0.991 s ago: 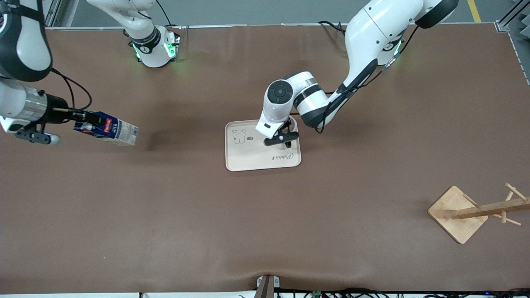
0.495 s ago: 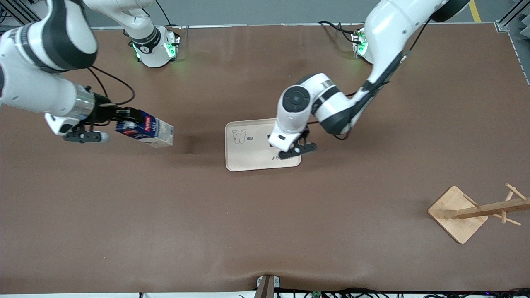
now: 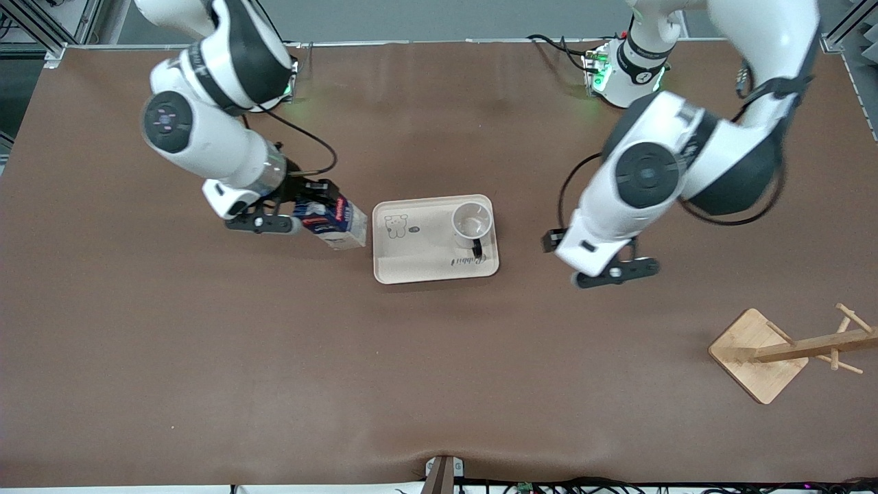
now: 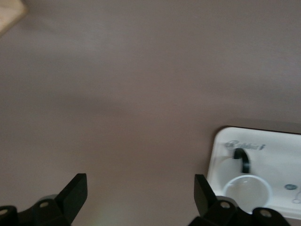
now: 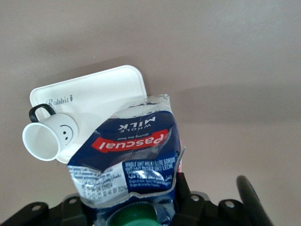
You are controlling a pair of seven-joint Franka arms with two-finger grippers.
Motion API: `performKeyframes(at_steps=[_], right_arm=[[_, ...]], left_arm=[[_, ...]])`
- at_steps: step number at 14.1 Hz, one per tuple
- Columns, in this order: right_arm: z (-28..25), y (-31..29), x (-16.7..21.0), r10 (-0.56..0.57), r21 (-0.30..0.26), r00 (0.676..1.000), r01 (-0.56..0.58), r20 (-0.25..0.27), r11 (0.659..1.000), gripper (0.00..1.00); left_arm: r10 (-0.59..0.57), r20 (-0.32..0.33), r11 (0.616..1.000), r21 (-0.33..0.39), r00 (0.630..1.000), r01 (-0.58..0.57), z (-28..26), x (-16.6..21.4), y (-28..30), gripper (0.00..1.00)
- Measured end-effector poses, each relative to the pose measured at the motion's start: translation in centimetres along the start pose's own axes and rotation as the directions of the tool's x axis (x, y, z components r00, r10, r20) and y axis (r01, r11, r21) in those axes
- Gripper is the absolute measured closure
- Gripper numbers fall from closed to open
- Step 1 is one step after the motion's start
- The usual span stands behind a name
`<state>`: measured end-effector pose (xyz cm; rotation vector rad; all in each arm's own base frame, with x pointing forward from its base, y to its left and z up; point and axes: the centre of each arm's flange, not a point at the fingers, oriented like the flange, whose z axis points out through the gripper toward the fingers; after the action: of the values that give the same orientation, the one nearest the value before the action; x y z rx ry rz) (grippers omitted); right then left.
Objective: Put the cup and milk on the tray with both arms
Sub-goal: 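Open the left gripper and withdraw while the right gripper carries milk, then lower the milk carton onto the tray beside the mug, right gripper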
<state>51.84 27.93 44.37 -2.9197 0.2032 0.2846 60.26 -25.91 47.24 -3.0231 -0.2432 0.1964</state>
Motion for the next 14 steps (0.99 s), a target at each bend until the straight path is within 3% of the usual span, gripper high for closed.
performKeyframes(at_steps=[3, 7, 11, 14], right_arm=[[2.5, -2.6, 0.1, -0.005, -0.01, 1.0, 0.005, 0.001, 1.0, 0.35], [7.2, -6.5, -1.5, 0.071, -0.038, 0.997, -0.071, 0.008, 0.997, 0.35], [9.8, -7.5, -1.8, 0.131, -0.057, 0.991, -0.13, 0.013, 0.99, 0.35], [12.3, -8.8, -2.0, 0.128, -0.066, 0.992, -0.129, -0.018, 0.989, 0.35]], left_arm=[[-0.033, -0.057, 0.999, -0.005, 0.998, 0.033, -4.5, 1.2, -6.0, 0.0], [-0.098, -0.126, 0.995, -0.011, 0.987, 0.097, -9.6, 1.7, -13.3, 0.0], [-0.044, -0.212, 0.999, 0.003, 0.976, 0.046, -14.4, -0.4, -16.0, 0.0], [-0.005, -0.21, 0.999, -0.043, 0.978, -0.004, -16.7, -2.3, -18.5, 0.0]])
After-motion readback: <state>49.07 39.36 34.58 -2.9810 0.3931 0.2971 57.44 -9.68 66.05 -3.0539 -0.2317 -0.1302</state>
